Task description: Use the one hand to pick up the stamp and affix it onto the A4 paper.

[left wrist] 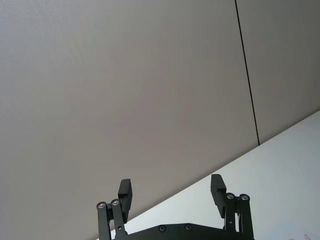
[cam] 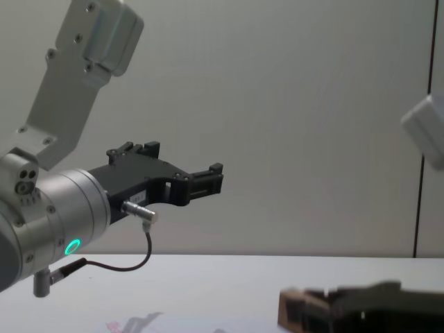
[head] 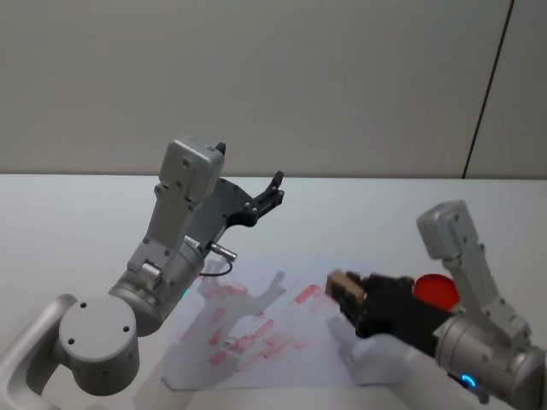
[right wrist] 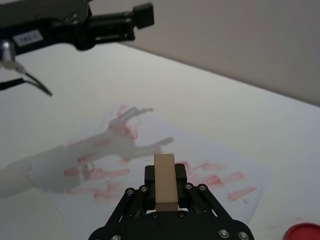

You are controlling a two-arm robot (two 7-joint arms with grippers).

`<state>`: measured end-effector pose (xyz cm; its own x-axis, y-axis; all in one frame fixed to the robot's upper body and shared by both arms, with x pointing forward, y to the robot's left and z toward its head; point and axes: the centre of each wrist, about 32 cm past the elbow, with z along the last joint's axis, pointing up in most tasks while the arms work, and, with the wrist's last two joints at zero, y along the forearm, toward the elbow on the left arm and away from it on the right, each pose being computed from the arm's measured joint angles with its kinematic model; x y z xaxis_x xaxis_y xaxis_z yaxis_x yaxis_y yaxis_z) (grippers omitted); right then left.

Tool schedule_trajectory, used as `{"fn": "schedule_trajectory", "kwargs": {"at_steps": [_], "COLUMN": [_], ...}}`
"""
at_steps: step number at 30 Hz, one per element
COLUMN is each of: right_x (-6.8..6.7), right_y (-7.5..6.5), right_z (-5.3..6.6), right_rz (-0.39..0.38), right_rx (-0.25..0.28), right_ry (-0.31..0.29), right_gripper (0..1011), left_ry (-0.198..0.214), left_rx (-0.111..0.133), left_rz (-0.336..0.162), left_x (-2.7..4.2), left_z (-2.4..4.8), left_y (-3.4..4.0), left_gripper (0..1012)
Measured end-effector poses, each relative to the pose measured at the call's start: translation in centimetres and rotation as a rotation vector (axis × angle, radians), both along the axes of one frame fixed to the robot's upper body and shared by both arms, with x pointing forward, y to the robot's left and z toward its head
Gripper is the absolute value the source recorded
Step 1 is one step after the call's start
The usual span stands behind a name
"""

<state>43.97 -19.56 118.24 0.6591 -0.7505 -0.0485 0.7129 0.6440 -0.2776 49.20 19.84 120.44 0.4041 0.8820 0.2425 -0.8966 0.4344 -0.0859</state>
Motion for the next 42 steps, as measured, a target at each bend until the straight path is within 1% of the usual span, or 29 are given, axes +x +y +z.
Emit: {"fn": "schedule_trajectory", "kwargs": {"at_steps": [4,7,10,11,13,14,15,19,23,29,35,42], "right_x": [-0.4,-0.6,-0.7,-0.7,-0.8,-0.8,-0.8,-0.6,-0.1,0.6,1.1,1.5], "right_y": [-0.4,-0.6,-0.8,-0.9,-1.0,-1.1,-1.2,-1.2,-1.2,-0.9,-0.5,-0.3], "right_z": [-0.4,-0.7,-0.9,-1.1,-1.2,-1.5,-1.6,-1.8,-2.0,-2.2,-2.5,-2.6], "right_rz": [0.048,0.072,0.087,0.097,0.101,0.113,0.116,0.129,0.142,0.158,0.171,0.174], "right_rx": [-0.030,-0.056,-0.076,-0.091,-0.096,-0.118,-0.124,-0.141,-0.162,-0.179,-0.186,-0.177], "right_ry": [0.065,0.101,0.124,0.140,0.146,0.162,0.166,0.165,0.146,0.123,0.106,0.095], "right_gripper": [217,217,218,218,218,218,218,218,218,218,217,218], "left_ry": [0.000,0.000,0.000,0.000,0.000,0.000,0.000,0.000,0.000,0.000,0.000,0.000], "left_rx": [0.000,0.000,0.000,0.000,0.000,0.000,0.000,0.000,0.000,0.000,0.000,0.000], "left_rz": [0.000,0.000,0.000,0.000,0.000,0.000,0.000,0.000,0.000,0.000,0.000,0.000], "left_x": [0.00,0.00,0.00,0.00,0.00,0.00,0.00,0.00,0.00,0.00,0.00,0.00], "left_z": [0.00,0.00,0.00,0.00,0.00,0.00,0.00,0.00,0.00,0.00,0.00,0.00], "left_y": [0.00,0.00,0.00,0.00,0.00,0.00,0.00,0.00,0.00,0.00,0.00,0.00], "left_gripper": [1002,1003,1002,1003,1002,1003,1003,1002,1003,1003,1002,1003]}}
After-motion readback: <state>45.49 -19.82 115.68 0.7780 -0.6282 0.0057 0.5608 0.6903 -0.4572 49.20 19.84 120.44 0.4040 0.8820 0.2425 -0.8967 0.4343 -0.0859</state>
